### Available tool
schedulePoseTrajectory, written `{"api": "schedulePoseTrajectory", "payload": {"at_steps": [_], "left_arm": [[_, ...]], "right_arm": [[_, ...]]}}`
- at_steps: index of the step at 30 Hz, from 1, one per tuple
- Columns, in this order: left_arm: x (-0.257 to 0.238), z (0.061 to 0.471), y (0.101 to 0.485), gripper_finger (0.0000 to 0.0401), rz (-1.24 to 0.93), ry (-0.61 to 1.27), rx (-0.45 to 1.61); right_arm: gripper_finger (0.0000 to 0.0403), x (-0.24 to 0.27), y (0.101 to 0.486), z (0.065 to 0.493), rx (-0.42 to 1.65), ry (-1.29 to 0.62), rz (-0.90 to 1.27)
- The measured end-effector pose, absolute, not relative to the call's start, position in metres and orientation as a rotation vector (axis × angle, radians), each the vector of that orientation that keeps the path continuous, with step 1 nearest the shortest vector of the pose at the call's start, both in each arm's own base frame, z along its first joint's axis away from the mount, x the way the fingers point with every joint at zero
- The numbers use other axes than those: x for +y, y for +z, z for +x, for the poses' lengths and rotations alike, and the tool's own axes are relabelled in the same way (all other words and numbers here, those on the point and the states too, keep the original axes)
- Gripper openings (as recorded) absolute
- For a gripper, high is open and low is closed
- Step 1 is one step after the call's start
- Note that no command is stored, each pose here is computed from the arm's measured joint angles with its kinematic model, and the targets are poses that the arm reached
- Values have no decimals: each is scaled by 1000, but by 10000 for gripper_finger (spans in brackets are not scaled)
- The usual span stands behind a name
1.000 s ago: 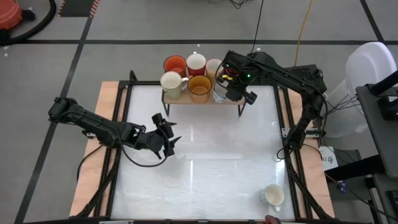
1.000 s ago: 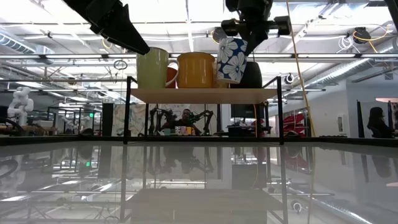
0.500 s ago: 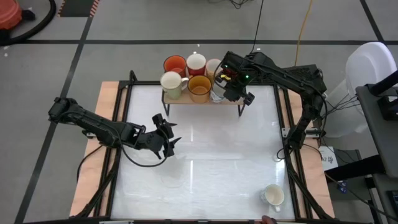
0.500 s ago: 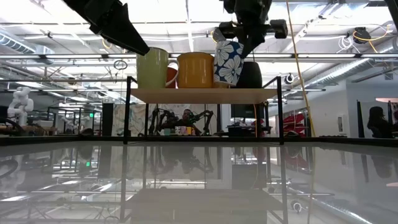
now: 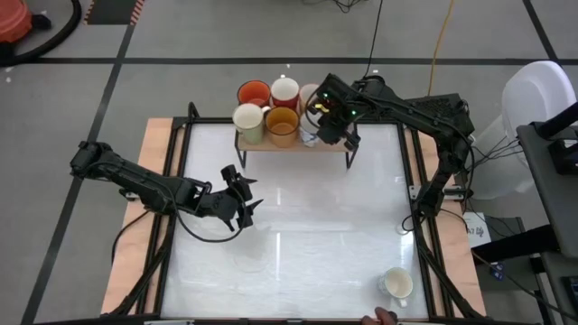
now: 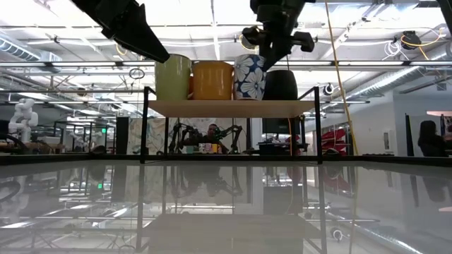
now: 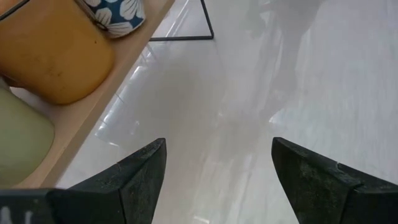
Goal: Place coffee mugs
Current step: Put the blue patterned mug on the shelf
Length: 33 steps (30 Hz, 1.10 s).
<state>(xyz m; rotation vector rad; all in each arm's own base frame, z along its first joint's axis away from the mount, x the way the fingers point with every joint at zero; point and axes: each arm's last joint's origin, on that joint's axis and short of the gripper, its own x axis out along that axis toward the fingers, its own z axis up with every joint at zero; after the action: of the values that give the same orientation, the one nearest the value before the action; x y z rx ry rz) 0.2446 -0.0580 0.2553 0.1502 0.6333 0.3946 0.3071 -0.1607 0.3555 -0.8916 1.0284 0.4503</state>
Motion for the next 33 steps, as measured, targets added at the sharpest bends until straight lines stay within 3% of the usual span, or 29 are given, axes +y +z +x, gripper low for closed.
{"api": "schedulePoseTrajectory", "payload": {"at_steps": [12,27,33], "left_arm": [[-58,244,255,292,155,395,643],[-57,242,252,292,150,402,670],[-58,242,252,292,129,398,668]], "right_arm": [[103,-161,356,308,1026,431,-879],[107,-144,372,303,1063,311,-885],[107,-128,389,293,1018,202,-747]]}}
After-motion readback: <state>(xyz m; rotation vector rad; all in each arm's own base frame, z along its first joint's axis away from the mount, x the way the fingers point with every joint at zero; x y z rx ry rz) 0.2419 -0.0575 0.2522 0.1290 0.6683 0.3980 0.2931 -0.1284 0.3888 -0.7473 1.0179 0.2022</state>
